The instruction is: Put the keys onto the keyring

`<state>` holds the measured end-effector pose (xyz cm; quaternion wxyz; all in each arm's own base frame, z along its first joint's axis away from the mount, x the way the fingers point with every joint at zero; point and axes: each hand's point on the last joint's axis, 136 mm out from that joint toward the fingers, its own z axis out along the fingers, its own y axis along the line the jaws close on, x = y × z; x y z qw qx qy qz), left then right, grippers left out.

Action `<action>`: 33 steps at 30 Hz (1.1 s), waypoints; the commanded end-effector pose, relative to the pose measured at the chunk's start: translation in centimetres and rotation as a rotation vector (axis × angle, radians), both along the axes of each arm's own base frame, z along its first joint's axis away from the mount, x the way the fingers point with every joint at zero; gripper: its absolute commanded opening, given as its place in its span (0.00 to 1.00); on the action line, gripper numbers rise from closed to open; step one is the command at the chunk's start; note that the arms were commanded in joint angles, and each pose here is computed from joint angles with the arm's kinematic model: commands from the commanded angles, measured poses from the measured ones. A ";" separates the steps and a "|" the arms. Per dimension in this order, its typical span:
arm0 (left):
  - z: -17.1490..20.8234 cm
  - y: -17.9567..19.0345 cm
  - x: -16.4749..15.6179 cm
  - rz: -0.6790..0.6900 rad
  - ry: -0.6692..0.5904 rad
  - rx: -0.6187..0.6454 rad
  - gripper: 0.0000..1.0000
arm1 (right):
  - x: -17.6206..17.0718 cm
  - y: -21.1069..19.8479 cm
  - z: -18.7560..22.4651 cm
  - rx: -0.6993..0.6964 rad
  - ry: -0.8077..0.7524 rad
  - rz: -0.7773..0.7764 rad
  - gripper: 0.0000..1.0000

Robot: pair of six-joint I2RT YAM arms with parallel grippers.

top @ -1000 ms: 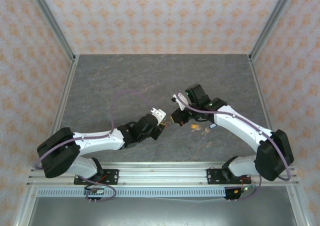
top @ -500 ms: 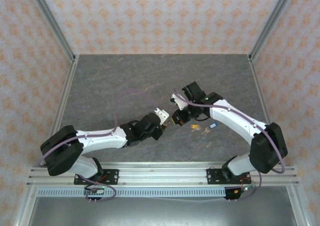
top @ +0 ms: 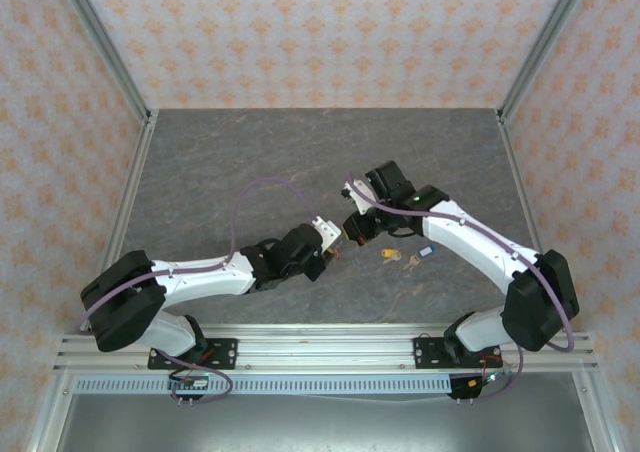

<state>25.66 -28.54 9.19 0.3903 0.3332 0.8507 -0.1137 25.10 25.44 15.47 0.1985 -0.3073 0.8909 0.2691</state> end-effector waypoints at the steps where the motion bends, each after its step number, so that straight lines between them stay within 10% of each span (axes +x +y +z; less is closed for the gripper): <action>1: 1.0 -0.8 0.1 -0.023 -0.005 -0.016 0.29 | 0.9 0.2 1.4 0.040 -0.139 0.011 0.00; 12: 6.7 0.4 -1.6 -0.052 0.014 -0.289 0.56 | -0.8 1.8 3.1 0.262 -0.442 0.278 0.00; 21: 10.3 5.4 -0.2 -0.002 -0.116 -0.347 0.55 | -1.6 2.6 4.2 0.318 -0.693 0.497 0.00; 33: 9.8 2.6 -0.2 -0.257 -0.116 -0.216 0.43 | -2.7 2.8 4.2 0.337 -0.700 0.603 0.00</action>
